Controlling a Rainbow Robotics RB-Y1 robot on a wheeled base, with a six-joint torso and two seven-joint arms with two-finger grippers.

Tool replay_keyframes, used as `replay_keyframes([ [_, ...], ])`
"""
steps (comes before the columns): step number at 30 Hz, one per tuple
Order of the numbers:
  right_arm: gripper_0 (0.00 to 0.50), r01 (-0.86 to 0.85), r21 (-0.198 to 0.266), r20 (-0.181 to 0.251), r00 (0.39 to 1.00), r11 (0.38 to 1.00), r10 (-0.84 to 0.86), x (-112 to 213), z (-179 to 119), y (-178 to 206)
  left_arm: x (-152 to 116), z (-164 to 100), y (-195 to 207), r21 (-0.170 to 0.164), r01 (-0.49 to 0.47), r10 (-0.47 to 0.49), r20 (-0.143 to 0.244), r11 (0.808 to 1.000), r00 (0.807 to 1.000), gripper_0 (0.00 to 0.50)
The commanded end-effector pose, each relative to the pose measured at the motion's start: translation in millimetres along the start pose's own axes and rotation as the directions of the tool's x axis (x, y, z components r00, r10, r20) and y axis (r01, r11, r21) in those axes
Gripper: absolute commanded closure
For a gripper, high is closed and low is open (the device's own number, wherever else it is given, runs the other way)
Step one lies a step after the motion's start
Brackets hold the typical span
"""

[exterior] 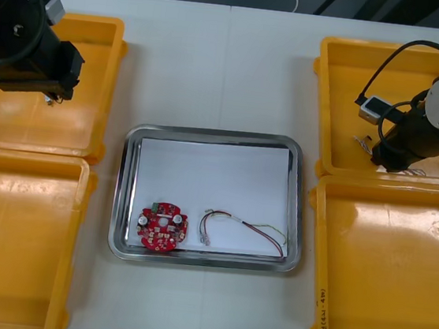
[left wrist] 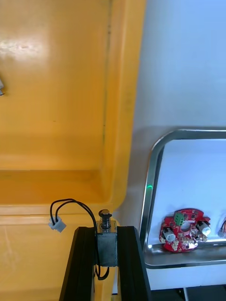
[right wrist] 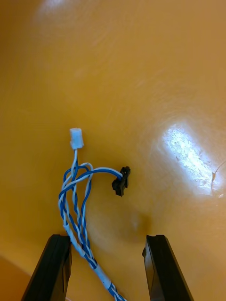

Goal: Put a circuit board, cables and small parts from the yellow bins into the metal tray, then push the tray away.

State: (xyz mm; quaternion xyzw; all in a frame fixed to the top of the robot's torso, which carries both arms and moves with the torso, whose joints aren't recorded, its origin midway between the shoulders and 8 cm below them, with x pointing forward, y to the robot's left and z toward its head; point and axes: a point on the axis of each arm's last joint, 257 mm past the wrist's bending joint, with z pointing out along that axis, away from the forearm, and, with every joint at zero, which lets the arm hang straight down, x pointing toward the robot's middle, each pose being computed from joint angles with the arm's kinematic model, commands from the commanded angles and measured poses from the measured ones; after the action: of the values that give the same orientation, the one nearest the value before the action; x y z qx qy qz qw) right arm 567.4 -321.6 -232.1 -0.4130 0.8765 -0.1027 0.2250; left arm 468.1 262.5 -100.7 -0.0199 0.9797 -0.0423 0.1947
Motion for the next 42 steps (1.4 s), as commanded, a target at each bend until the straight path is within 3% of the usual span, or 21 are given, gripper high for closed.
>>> replay_keyframes([
  [1,0.049,0.035,0.003,-0.004,0.999,0.999,-0.035,3,-1,-1,-2,-14,-29,0.013,0.022,-0.022,0.037,1.0,0.999,0.5],
  [6,0.053,0.04,-0.003,-0.004,0.999,0.999,-0.04,2,1,3,3,-7,-50,0.039,0.046,-0.047,0.037,0.998,0.998,0.5],
  [8,0.143,0.041,-0.003,-0.001,0.999,0.999,-0.041,1,2,4,3,-3,-59,0.036,0.057,-0.058,0.05,0.998,0.997,0.5],
  [9,0.163,0.042,-0.003,-0.001,0.999,0.999,-0.042,0,2,4,3,-2,-61,0.033,0.059,-0.061,0.053,0.998,0.997,0.5],
  [10,0.26,0.044,-0.006,-0.003,0.999,0.999,-0.044,1,2,5,4,1,-66,0.032,0.067,-0.069,0.06,0.997,0.996,0.5],
  [13,0.451,0.042,-0.007,-0.001,0.999,0.999,-0.042,0,2,5,5,7,-77,0.036,0.073,-0.075,0.065,0.997,0.995,0.5],
  [15,0.5,0.042,-0.006,0.0,0.999,0.999,-0.042,0,2,5,6,11,-83,0.04,0.077,-0.08,0.066,0.996,0.995,0.5],
  [27,0.5,0.033,0.008,0.028,0.999,0.999,-0.033,-12,-7,-4,26,50,-126,0.08,0.107,-0.111,0.052,0.991,0.992,0.5],
  [30,0.5,0.031,0.02,0.044,0.999,0.999,-0.032,-21,-16,-12,38,64,-131,0.062,0.098,-0.101,0.039,0.993,0.994,0.5],
  [35,0.5,0.034,0.039,0.069,0.997,0.999,-0.037,-41,-33,-23,58,85,-134,-0.001,0.059,-0.059,0.014,0.998,0.998,0.5],
  [40,0.5,0.039,0.066,0.107,0.993,0.997,-0.046,-59,-42,-31,71,104,-135,-0.028,0.053,-0.054,-0.042,0.998,0.998,0.5],
  [42,0.5,0.04,0.069,0.118,0.992,0.997,-0.048,-64,-42,-31,71,109,-138,-0.023,0.048,-0.049,-0.042,0.999,0.998,0.5],
])
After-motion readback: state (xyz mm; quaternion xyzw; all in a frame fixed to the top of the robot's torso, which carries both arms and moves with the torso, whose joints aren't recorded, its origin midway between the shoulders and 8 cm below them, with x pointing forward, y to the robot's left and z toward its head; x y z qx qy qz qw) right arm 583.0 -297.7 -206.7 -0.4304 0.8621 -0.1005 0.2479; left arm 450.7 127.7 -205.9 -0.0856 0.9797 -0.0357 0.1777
